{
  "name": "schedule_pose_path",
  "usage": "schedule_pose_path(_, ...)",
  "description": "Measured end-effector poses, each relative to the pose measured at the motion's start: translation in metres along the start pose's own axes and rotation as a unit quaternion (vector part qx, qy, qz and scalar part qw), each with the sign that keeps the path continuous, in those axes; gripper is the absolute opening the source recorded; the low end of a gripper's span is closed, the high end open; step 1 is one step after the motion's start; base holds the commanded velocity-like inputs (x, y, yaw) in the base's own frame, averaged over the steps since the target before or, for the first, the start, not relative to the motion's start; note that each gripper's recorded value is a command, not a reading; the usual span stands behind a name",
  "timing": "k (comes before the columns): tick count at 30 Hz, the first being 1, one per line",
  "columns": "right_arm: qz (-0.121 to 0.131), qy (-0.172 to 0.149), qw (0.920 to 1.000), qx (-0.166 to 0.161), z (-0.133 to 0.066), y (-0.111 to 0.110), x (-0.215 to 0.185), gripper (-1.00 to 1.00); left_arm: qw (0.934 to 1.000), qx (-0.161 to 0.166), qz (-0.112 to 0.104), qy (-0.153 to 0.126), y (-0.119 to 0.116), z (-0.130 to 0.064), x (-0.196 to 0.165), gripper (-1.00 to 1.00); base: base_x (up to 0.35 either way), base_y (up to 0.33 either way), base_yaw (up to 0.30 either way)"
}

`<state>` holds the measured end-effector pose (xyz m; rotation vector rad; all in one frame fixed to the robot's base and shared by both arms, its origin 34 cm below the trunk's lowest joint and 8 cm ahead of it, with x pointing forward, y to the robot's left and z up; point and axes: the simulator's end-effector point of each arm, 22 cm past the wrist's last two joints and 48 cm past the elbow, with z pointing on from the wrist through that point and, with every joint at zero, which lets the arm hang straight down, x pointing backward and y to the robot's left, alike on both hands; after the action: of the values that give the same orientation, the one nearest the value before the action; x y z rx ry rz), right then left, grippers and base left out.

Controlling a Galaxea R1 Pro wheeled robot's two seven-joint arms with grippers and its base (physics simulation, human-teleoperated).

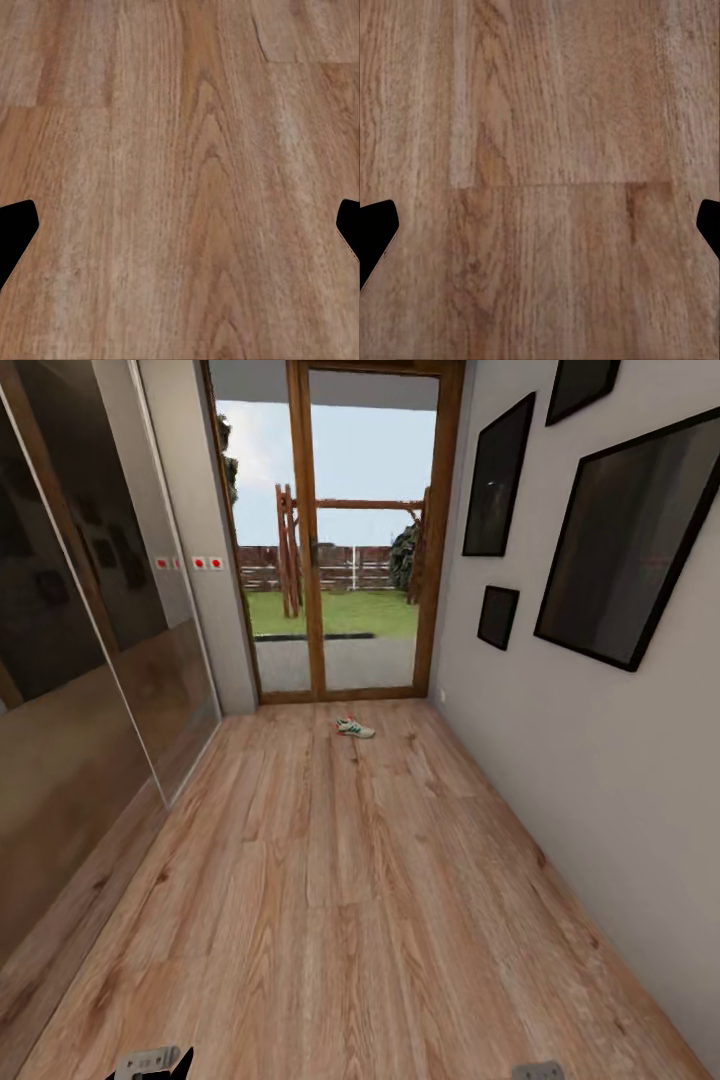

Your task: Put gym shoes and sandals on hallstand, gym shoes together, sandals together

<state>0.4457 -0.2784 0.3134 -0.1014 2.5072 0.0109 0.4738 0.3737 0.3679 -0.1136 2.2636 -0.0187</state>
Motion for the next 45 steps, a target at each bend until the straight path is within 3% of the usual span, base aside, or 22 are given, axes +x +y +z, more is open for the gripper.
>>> schedule_pose_path(45, 0.0, 0.0, 1.0, 0.0, 0.0, 0.0, 0.0, 1.0, 1.0, -0.001, -0.001, 0.0, 0.0002, 0.0, -0.0001, 1.0, 0.34, 0.0, 0.0)
